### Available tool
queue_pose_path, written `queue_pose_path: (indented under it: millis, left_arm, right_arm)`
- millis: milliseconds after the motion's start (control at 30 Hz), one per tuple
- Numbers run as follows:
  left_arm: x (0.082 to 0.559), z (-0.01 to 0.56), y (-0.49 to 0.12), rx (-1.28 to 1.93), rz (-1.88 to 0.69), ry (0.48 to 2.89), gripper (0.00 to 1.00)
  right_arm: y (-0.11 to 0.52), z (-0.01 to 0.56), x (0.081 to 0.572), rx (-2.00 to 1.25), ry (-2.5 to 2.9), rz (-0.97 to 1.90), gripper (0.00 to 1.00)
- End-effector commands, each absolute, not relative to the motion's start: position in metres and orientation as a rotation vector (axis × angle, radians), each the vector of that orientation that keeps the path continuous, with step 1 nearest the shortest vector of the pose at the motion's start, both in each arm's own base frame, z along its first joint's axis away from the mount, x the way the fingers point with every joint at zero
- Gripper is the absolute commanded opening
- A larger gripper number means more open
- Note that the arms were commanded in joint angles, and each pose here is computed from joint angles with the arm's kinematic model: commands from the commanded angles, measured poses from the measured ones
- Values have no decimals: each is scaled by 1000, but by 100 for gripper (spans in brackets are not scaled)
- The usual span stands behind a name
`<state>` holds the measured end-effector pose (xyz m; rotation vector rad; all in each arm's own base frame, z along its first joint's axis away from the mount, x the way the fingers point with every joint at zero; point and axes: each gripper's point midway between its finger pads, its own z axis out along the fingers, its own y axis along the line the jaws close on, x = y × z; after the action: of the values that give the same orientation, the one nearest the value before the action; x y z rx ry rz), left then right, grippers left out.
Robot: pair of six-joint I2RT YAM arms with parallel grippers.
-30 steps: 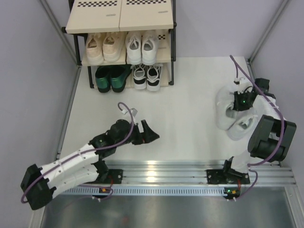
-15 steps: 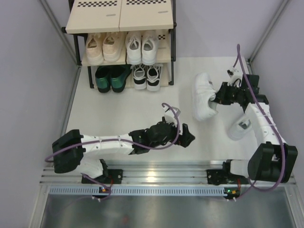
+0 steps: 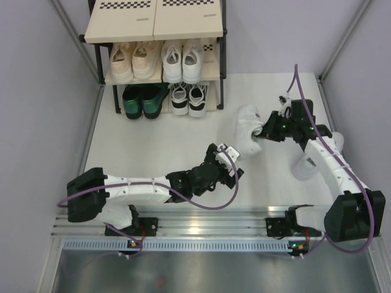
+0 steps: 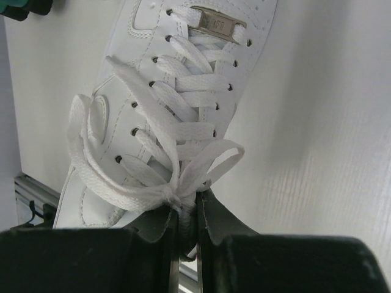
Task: Place and organize the shoes onto the shoe shelf
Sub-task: Pick up the shoe at the center of the board, then place the shoe at the center of the board.
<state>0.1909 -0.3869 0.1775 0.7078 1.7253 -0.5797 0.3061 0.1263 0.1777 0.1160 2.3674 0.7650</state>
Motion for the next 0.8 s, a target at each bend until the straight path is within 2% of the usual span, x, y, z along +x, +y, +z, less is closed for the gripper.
queue_pose_path:
  millis: [0, 233, 767]
  left_arm:
    - [207, 211, -375, 783, -416, 1523, 98]
    - [217, 225, -381, 873, -313, 1393, 98]
    - [241, 235, -431, 949, -264, 1313, 98]
  right_arm:
    - [149, 215, 316, 88, 2269, 871, 0]
    - [165, 214, 307, 55, 2294, 915, 0]
    - [173, 208, 302, 13, 2295, 913, 0]
